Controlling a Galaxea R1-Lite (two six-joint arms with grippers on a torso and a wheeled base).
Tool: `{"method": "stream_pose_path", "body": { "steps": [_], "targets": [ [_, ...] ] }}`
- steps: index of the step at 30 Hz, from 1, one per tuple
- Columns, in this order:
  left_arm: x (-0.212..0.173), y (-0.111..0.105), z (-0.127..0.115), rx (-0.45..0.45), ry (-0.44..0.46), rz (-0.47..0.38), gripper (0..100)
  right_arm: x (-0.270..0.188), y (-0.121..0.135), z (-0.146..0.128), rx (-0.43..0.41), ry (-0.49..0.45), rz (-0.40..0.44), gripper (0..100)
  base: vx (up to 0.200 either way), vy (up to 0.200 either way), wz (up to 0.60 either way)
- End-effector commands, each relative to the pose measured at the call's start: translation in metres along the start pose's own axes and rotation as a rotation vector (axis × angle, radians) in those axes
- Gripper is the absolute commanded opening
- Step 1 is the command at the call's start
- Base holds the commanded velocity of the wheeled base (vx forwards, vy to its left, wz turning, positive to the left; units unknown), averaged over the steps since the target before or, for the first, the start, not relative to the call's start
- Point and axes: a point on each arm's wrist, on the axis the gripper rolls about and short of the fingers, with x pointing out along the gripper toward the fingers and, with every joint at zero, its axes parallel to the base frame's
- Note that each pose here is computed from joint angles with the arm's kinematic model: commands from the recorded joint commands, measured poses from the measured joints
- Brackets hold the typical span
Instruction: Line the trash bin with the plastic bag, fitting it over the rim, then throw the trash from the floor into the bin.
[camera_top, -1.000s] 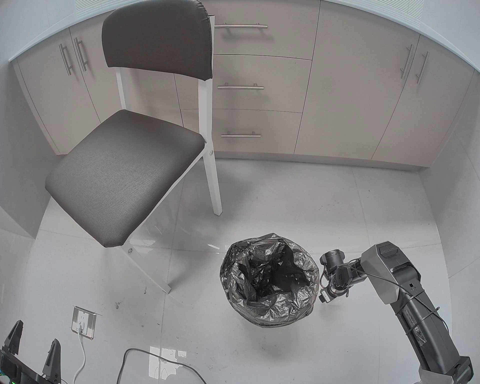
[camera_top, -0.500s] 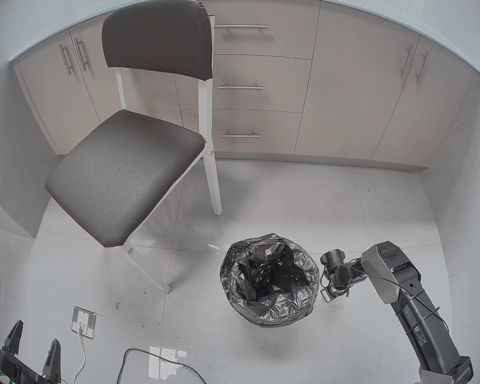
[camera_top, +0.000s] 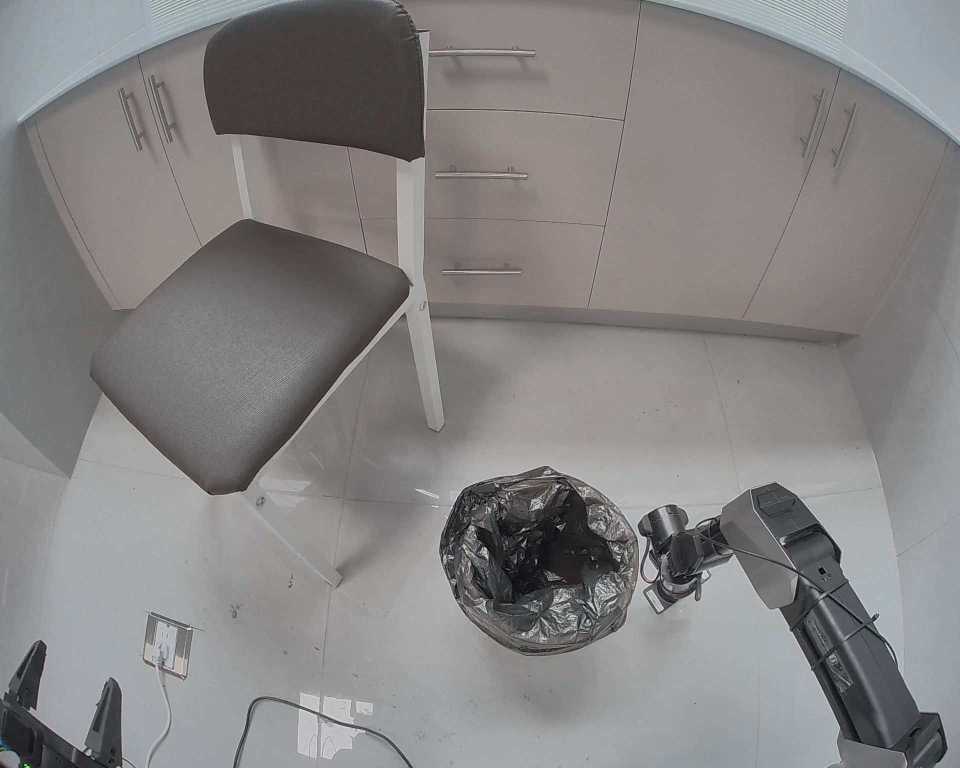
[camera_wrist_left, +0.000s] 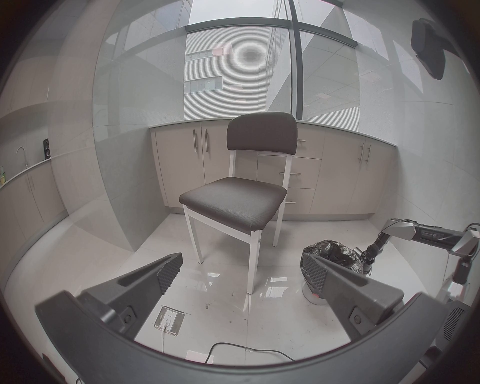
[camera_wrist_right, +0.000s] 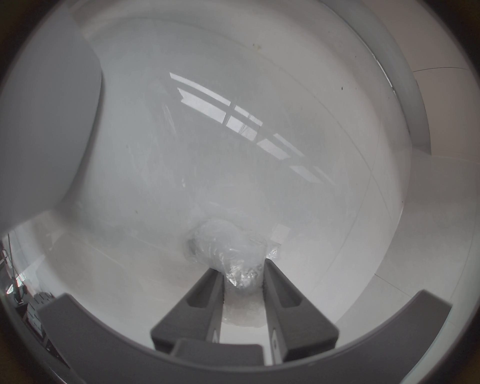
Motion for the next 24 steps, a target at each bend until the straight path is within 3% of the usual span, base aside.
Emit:
{"method": "stream_pose_path", "body": {
  "steps": [1, 7, 14, 15, 21, 24],
  "targets": [
    [0.0, 0.0, -0.004, 0.0, -0.002, 0.0, 100, 0.001, -0.001, -0.002, -0.002, 0.021, -0.031, 0, 0.0, 0.0, 0.0],
    [0.0, 0.0, -0.004, -0.005, -0.002, 0.001, 100, -0.023, -0.02, 0.017, 0.032, -0.031, -0.071, 0, 0.0, 0.0, 0.0],
    [0.0, 0.0, -0.004, -0.005, -0.002, 0.001, 100, -0.097, -0.045, 0.059, 0.032, -0.156, -0.13, 0, 0.0, 0.0, 0.0],
    [0.0, 0.0, -0.004, -0.003, -0.004, 0.001, 100, -0.125, -0.051, 0.07, 0.034, -0.187, -0.139, 0, 0.0, 0.0, 0.0],
    [0.0, 0.0, -0.005, 0.017, -0.002, 0.0, 100, -0.192, -0.068, 0.091, 0.069, -0.291, -0.197, 0, 0.0, 0.0, 0.0],
    [0.0, 0.0, -0.005, 0.017, -0.002, 0.0, 100, -0.2, -0.07, 0.092, 0.071, -0.301, -0.201, 0, 0.0, 0.0, 0.0]
  ]
}}
